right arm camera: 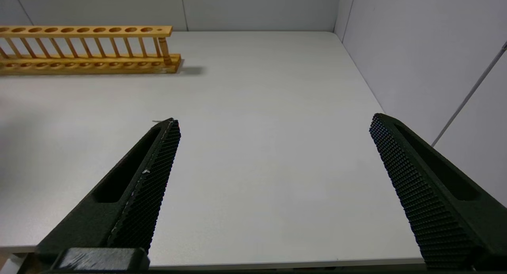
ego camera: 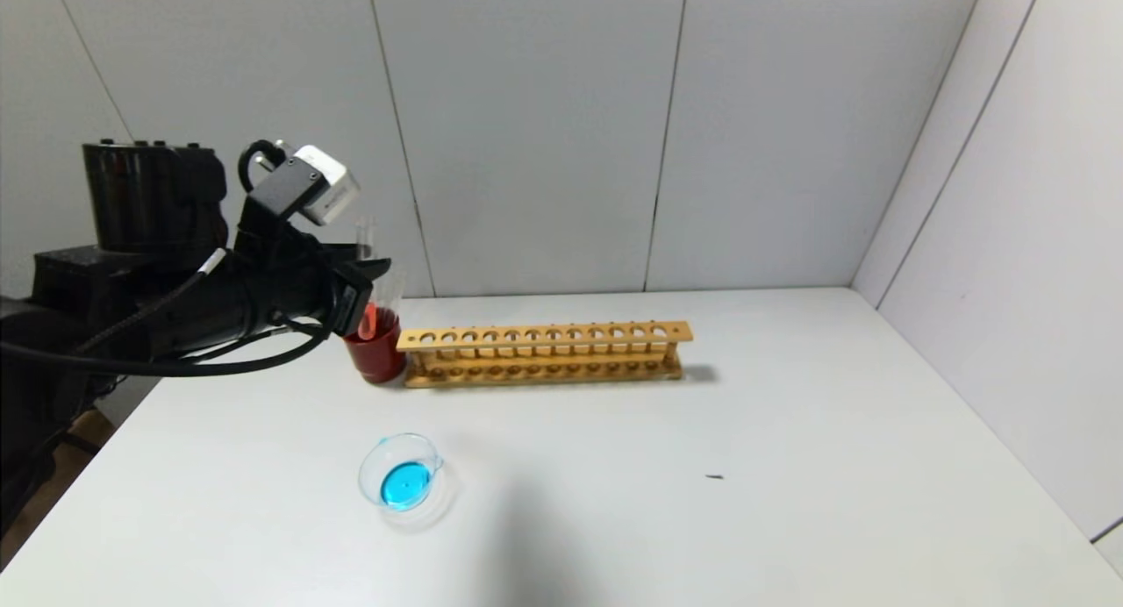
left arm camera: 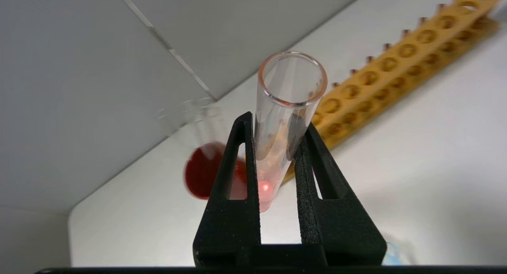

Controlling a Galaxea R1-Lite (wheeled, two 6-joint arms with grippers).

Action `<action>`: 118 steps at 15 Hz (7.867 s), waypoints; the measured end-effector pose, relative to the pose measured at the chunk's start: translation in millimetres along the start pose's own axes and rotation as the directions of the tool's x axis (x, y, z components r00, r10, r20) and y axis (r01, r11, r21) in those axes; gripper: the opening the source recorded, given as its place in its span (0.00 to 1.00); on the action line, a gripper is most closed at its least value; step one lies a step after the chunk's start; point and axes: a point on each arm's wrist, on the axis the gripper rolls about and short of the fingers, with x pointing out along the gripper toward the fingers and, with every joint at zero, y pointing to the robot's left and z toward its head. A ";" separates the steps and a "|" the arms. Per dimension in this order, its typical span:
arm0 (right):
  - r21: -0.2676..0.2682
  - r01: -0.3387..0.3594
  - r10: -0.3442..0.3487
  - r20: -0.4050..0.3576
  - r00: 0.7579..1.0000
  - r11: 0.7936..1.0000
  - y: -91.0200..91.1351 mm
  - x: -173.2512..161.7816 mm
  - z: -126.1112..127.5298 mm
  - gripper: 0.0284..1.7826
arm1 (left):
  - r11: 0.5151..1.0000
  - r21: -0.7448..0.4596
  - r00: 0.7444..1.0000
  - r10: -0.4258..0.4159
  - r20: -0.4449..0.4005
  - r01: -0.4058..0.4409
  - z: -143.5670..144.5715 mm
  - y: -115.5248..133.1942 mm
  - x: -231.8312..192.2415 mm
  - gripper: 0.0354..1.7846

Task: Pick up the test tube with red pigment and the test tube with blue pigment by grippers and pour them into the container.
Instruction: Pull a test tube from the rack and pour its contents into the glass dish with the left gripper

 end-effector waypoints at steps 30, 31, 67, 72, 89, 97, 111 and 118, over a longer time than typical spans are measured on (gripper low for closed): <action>0.000 0.000 0.000 0.000 1.000 1.000 0.0 0.0 0.0 0.98 | 0.305 0.941 0.921 -0.390 -0.016 0.145 -115.8 21.2 -7.6 0.16; 0.000 0.000 0.000 0.000 1.000 1.000 0.0 0.0 0.0 0.98 | 0.273 0.953 0.920 -0.392 -0.014 0.131 -115.4 21.2 -8.1 0.16; 0.000 0.000 0.000 0.000 1.000 1.000 0.0 0.0 0.0 0.98 | 0.007 0.998 0.886 -0.461 -0.053 0.063 -111.0 25.4 35.7 0.16; 0.000 0.000 0.000 0.000 1.000 1.000 0.0 0.0 0.0 0.98 | -0.034 0.999 0.886 -0.461 -0.052 0.041 -110.8 26.5 38.5 0.16; 0.000 0.000 0.000 0.000 1.000 1.000 0.0 0.0 0.0 0.98 | -0.166 0.985 0.861 -0.495 -0.118 0.040 -115.5 30.5 37.7 0.16; 0.000 0.000 0.000 0.000 1.000 1.000 0.0 0.0 0.0 0.98 | -0.198 0.980 0.867 -0.486 -0.113 0.017 -111.6 34.2 44.3 0.16; 0.000 0.000 0.000 0.000 1.000 1.000 0.0 0.0 0.0 0.98 | -0.268 0.963 0.870 -0.481 -0.108 -0.028 -107.1 33.2 42.9 0.16; 0.000 0.000 0.000 0.000 1.000 1.000 0.0 0.0 0.0 0.98 | -0.299 0.953 0.877 -0.470 -0.100 -0.052 -102.5 35.2 41.8 0.16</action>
